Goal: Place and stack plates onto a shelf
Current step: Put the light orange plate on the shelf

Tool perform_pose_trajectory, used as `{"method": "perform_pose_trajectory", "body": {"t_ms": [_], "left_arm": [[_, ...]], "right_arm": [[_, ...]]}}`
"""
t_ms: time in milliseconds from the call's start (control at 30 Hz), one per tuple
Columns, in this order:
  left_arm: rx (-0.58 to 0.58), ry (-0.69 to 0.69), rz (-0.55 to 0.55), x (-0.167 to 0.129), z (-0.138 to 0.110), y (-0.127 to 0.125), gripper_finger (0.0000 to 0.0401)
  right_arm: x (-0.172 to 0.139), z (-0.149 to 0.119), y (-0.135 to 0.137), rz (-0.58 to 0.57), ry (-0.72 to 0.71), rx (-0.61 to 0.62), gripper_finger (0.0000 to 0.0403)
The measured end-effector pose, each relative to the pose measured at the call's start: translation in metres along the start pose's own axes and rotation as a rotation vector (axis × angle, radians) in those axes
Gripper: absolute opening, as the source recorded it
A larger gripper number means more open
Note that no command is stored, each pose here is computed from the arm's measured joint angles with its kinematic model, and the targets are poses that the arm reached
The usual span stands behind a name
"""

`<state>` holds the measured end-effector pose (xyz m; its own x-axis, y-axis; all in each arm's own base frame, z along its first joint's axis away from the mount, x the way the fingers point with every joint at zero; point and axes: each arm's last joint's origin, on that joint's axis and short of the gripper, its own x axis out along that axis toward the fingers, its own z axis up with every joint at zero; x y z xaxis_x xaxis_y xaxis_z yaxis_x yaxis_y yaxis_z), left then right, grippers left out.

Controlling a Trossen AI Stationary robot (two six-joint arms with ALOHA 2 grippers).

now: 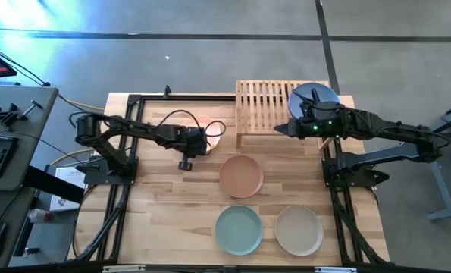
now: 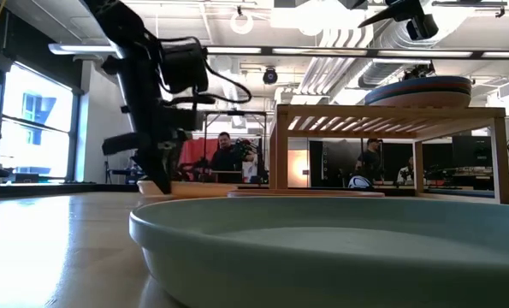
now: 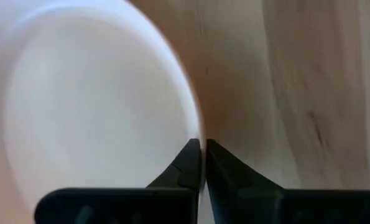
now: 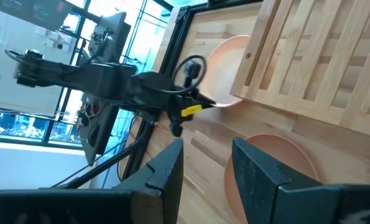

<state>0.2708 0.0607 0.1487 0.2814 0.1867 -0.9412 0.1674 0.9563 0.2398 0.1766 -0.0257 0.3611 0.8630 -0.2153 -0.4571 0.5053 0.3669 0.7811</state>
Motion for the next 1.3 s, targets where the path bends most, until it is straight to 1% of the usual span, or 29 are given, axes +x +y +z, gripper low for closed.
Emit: {"method": "perform_pose_trajectory", "body": {"t_ms": [133, 267, 400, 567, 733, 867, 1000, 1200, 1300], "left_arm": [[0.008, -0.018, 0.044, -0.027, -0.001, 0.000, 0.0002], [0.006, -0.052, 0.095, -0.063, 0.000, 0.006, 0.0002], [0.031, -0.098, 0.179, -0.100, 0.001, 0.014, 0.0001], [0.071, -0.198, 0.279, -0.141, 0.009, 0.025, 0.0001], [0.145, -0.280, 0.364, -0.172, 0.021, 0.035, 0.0001], [0.220, -0.390, 0.467, -0.187, 0.034, 0.043, 0.0001], [0.287, -0.460, 0.565, -0.196, 0.042, 0.051, 0.0001], [0.363, -0.518, 0.701, -0.195, 0.057, 0.064, 0.0001], [0.391, -0.514, 0.741, -0.186, 0.065, 0.071, 0.0001]], "right_arm": [[0.002, 0.000, 0.000, -0.007, 0.003, -0.001, 0.0119], [0.007, -0.001, 0.000, -0.020, 0.010, -0.007, 0.0119], [0.011, -0.001, 0.000, -0.031, 0.016, -0.010, 0.0119], [0.015, -0.001, 0.000, -0.041, -0.005, -0.015, 0.0119], [0.015, 0.004, 0.008, 0.019, -0.077, -0.082, 0.0119], [0.014, 0.009, 0.017, 0.096, -0.155, -0.150, 0.0119], [0.012, 0.014, 0.025, 0.175, -0.217, -0.231, 0.0119], [0.005, 0.021, 0.040, 0.297, -0.343, -0.349, 0.0119], [0.001, 0.025, 0.046, 0.354, -0.408, -0.396, 0.0119]]}}
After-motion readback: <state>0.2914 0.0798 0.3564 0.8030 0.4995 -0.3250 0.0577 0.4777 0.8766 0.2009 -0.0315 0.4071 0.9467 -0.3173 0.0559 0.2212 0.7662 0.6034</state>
